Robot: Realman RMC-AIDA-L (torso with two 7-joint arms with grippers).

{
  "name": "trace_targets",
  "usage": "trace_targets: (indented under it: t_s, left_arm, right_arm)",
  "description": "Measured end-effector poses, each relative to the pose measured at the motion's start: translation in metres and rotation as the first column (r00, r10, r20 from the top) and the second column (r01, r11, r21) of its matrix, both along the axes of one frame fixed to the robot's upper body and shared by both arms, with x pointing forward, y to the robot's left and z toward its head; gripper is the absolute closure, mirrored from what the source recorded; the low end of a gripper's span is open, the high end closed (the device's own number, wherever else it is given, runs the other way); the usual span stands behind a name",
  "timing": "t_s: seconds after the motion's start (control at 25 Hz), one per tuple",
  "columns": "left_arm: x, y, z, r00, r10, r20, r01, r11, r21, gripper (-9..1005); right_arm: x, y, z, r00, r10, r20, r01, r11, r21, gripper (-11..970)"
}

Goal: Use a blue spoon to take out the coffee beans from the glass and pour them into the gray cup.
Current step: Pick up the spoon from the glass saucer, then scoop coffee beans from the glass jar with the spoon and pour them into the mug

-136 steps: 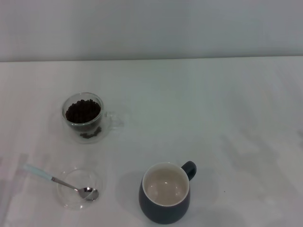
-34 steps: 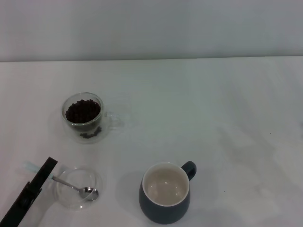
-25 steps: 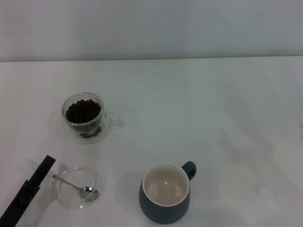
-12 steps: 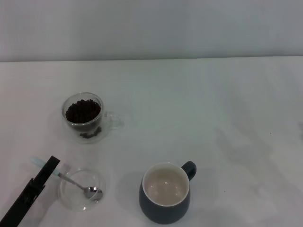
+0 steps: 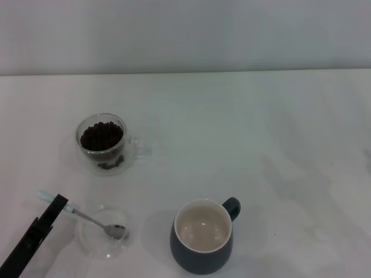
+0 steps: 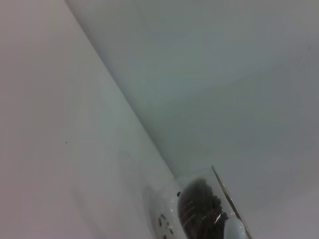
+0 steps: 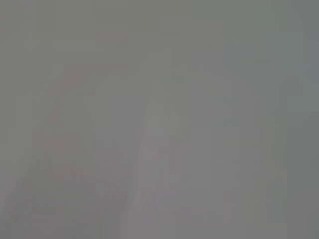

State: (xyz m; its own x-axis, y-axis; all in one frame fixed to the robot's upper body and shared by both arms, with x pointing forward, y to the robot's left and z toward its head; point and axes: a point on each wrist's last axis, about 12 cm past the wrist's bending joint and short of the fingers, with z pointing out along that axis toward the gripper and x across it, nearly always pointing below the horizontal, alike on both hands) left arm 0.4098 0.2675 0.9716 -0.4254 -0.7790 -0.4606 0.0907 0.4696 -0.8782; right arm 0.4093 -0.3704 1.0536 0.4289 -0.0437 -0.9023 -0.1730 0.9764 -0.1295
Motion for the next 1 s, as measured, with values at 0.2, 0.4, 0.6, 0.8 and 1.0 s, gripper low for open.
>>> trace_targets:
  t_s: [0.2,0.4,0.6,0.8,1.0]
  left_arm:
    - [0.000,0.001,0.000,1.000,0.004,0.006,-0.004,1.000,0.003,862]
    - [0.002,0.001,0.006,0.999,-0.011,0.052,0.011,1.000,0.003,866]
    - [0.003,0.008,0.016,0.989,-0.041,0.142,0.039,0.999,0.013,867]
    - [0.006,0.021,0.026,0.974,-0.050,0.222,0.045,0.999,0.028,868]
    - [0.020,0.036,0.041,0.952,-0.081,0.294,0.068,0.996,0.054,869]
  right_arm:
    - [0.000,0.001,0.000,1.000,0.001,0.000,-0.001,1.000,0.003,367]
    - [0.001,0.002,-0.001,1.000,0.002,0.001,-0.002,1.000,0.005,367]
    - [0.000,0.003,-0.001,1.000,0.004,0.004,-0.004,1.000,0.007,367]
    - [-0.003,0.005,-0.001,1.000,-0.004,0.012,0.004,1.000,-0.008,367]
    - [-0.003,0.009,-0.003,1.000,0.006,0.011,-0.005,1.000,-0.023,367]
